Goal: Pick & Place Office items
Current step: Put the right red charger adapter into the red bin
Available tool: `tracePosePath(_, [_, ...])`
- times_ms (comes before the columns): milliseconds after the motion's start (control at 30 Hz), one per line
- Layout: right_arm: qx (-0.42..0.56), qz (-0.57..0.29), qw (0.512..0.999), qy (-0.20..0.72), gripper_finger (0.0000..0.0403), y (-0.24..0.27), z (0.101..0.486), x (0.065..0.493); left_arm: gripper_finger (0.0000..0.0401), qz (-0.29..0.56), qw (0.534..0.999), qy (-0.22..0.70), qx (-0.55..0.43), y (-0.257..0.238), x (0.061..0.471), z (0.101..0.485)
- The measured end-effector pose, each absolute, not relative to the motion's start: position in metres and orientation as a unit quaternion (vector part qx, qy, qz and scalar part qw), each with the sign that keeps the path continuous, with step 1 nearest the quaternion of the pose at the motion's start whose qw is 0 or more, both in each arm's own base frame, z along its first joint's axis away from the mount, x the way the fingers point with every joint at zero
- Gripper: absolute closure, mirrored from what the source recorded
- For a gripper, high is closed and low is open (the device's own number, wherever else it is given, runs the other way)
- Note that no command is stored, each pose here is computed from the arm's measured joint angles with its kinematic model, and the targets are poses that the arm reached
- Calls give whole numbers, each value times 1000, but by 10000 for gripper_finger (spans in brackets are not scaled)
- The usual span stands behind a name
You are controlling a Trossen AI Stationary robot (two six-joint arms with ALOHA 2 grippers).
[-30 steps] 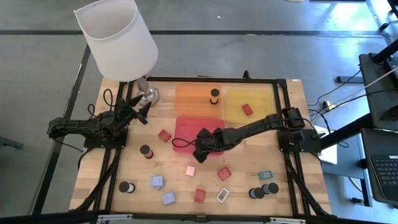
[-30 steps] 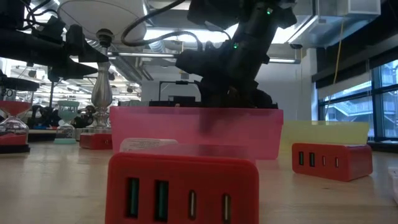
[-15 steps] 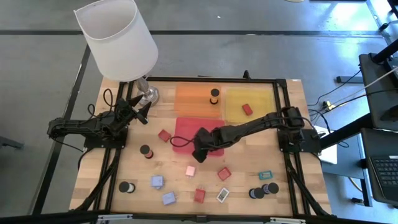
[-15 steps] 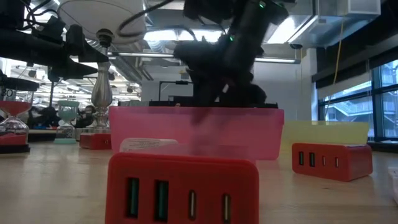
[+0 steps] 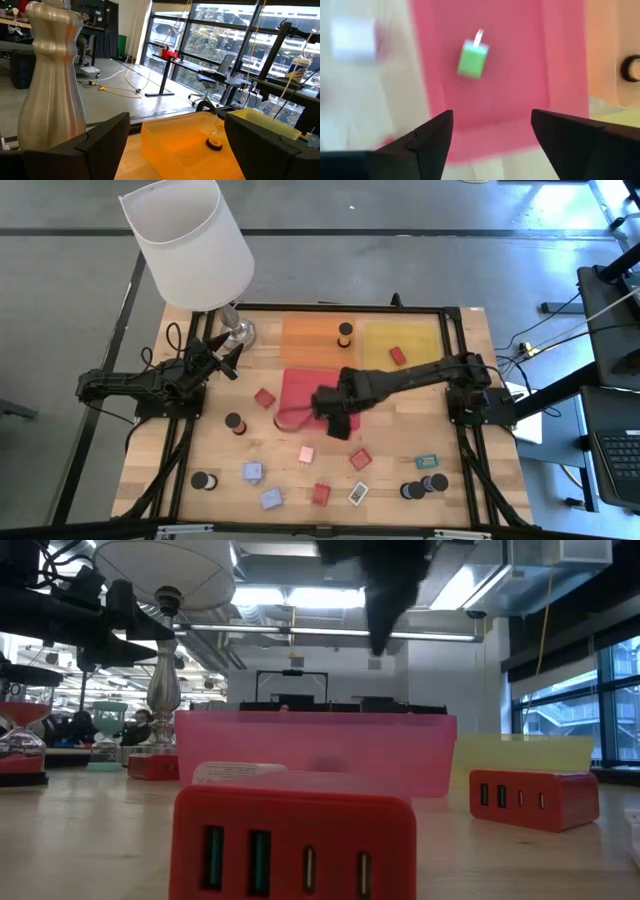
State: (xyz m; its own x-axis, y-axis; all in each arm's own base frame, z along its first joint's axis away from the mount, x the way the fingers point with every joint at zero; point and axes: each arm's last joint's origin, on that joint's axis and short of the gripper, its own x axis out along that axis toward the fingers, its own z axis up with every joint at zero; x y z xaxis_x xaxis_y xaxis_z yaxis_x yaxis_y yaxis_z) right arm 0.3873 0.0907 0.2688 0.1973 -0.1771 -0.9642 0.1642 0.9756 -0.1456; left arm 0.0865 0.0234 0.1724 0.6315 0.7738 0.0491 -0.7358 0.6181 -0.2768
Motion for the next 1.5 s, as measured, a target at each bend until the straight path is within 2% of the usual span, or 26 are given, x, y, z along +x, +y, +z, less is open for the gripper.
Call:
tracePosePath(300, [-92, -32, 760, 642, 138, 150, 277, 346, 79, 421, 896, -82, -116, 23, 87, 172])
tracePosePath(600, [-61, -30, 787, 614, 138, 182, 264, 337, 79, 421, 896, -82, -116, 23, 87, 172])
tracePosePath(867, [-63, 13, 818, 571, 138, 202, 256, 339, 79, 421, 896, -82, -116, 23, 87, 172])
tracePosePath(1100, [-55, 36, 834, 548, 138, 213, 235, 338, 79, 421, 896, -82, -116, 23, 87, 172])
tracePosePath(1500, [-73, 51, 796, 599, 138, 210, 185, 317, 79, 421, 896, -82, -116, 23, 87, 172])
